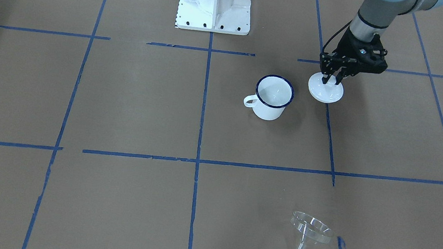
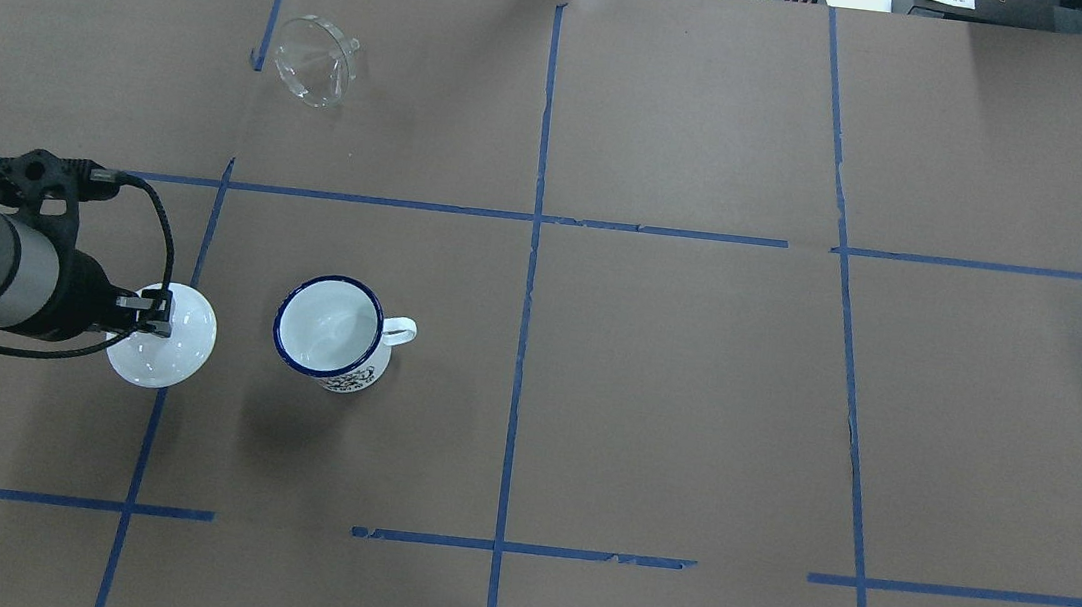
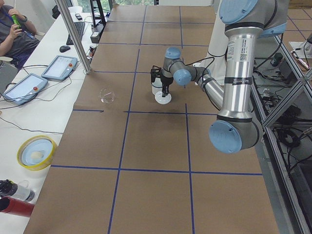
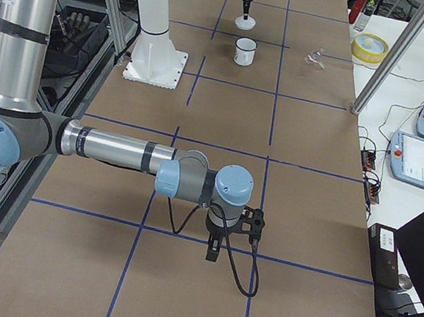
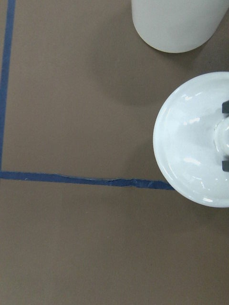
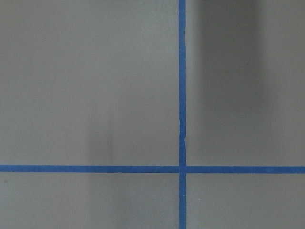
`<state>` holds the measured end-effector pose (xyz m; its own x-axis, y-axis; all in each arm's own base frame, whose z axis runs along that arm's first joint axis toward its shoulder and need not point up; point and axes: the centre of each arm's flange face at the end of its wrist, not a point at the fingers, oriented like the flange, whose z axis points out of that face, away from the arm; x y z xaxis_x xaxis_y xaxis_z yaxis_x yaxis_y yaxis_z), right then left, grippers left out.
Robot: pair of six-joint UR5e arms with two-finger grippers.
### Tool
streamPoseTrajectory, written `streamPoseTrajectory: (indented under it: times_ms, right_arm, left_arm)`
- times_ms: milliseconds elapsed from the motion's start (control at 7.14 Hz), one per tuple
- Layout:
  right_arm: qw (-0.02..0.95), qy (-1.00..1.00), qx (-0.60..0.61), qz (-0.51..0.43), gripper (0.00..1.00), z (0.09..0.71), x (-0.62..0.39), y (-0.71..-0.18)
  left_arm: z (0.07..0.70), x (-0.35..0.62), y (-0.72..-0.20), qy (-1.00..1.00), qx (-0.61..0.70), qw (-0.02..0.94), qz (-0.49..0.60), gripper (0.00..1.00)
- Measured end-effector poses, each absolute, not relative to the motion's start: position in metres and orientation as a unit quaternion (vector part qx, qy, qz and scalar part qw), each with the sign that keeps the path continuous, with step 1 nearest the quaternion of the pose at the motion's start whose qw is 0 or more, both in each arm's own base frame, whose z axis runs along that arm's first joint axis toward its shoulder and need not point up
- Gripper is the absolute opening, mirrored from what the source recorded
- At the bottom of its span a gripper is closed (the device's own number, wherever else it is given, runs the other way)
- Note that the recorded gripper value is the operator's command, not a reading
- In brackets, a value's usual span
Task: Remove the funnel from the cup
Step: 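Lift the white ceramic funnel and carry it over the mug, then lower the white ceramic funnel into the mug opening with the left gripper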
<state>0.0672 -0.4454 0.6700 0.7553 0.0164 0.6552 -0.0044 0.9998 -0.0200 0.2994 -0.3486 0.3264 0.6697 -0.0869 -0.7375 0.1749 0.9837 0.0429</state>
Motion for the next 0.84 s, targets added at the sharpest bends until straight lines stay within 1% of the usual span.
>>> streamPoseTrajectory:
  times_ms: [280, 560, 840]
  right_arm:
    - [0.937, -0.350, -0.009, 0.006, 1.00, 0.670, 0.067, -0.445]
    - [0.937, -0.350, -0.009, 0.006, 1.00, 0.670, 0.067, -0.445]
    - [0.937, -0.350, -0.009, 0.006, 1.00, 0.670, 0.067, -0.445]
  left_arm:
    - [0.253, 0.278, -0.350, 0.401, 0.059, 0.910, -0.085, 0.00]
    - [0.182, 0.313, -0.372, 0.397, 0.026, 0.913, -0.085, 0.00]
    - [0.164, 0.360, -0.401, 0.388, -0.004, 0.916, -0.101, 0.00]
